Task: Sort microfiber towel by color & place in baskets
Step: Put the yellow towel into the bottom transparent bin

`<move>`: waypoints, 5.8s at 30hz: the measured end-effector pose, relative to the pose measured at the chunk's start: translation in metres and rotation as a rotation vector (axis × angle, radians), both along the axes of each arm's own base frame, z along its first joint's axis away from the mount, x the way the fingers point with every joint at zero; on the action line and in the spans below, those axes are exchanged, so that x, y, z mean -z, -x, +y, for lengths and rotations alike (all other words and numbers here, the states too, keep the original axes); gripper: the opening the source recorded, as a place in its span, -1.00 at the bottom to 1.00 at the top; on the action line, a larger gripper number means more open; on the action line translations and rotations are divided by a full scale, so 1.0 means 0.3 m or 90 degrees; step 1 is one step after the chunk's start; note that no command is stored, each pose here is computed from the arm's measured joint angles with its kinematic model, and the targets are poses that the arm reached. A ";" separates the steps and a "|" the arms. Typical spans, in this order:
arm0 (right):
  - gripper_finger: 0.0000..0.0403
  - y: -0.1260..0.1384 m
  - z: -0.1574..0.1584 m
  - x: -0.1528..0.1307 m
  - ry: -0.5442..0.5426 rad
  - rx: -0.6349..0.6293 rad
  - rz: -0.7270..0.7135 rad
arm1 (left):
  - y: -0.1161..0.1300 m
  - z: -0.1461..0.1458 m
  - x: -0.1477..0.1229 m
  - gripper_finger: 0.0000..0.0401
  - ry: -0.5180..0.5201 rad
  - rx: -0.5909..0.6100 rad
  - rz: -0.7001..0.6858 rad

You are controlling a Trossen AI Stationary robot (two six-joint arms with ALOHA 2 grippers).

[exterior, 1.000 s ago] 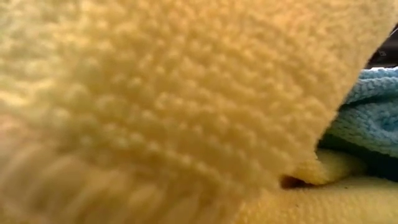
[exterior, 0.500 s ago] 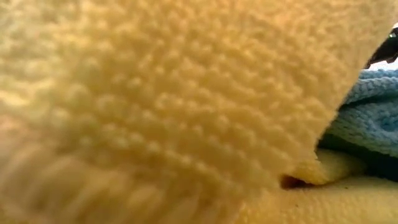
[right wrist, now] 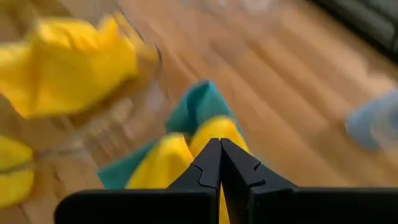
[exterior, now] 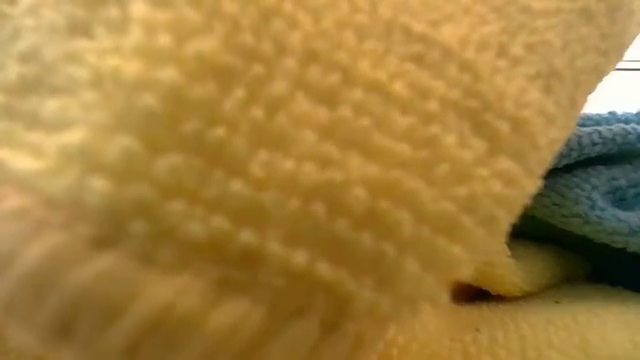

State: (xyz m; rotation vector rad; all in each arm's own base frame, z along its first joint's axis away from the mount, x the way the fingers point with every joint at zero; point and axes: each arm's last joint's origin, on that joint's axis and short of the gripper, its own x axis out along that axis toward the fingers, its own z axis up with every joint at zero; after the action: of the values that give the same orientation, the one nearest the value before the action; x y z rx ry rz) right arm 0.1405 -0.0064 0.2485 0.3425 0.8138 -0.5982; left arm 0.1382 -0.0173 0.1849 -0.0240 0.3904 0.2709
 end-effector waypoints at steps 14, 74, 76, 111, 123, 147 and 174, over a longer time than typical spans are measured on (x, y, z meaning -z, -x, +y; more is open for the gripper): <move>-0.49 -0.098 0.019 0.101 -0.128 0.045 0.216 | -0.001 -0.003 0.000 -0.24 0.001 0.020 0.003; -1.00 -0.027 0.199 -0.135 -0.052 0.008 -0.039 | 0.000 -0.002 0.002 -0.24 -0.005 0.021 0.009; -1.00 -0.042 0.202 -0.200 -0.022 -0.014 -0.069 | 0.000 -0.002 0.002 -0.24 -0.005 0.021 0.009; -1.00 -0.466 0.211 -0.707 0.216 -0.150 -0.190 | 0.000 -0.002 0.002 -0.24 -0.008 0.023 0.009; -1.00 -0.458 0.214 -0.348 0.090 -0.027 0.035 | 0.000 -0.002 0.002 -0.24 -0.005 0.021 0.008; -1.00 -0.659 0.143 0.124 -0.095 -0.211 0.215 | 0.000 -0.003 0.001 -0.24 -0.003 0.020 0.007; -0.37 -0.769 0.139 0.249 -0.088 -0.242 0.369 | 0.000 -0.002 0.002 -0.24 -0.003 0.020 0.008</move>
State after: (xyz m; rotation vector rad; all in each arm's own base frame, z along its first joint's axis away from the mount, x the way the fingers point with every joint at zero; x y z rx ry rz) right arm 0.3711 0.0352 0.1737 0.1279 1.4429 -0.2796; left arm 0.1381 -0.0180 0.1844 -0.0108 0.4028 0.2406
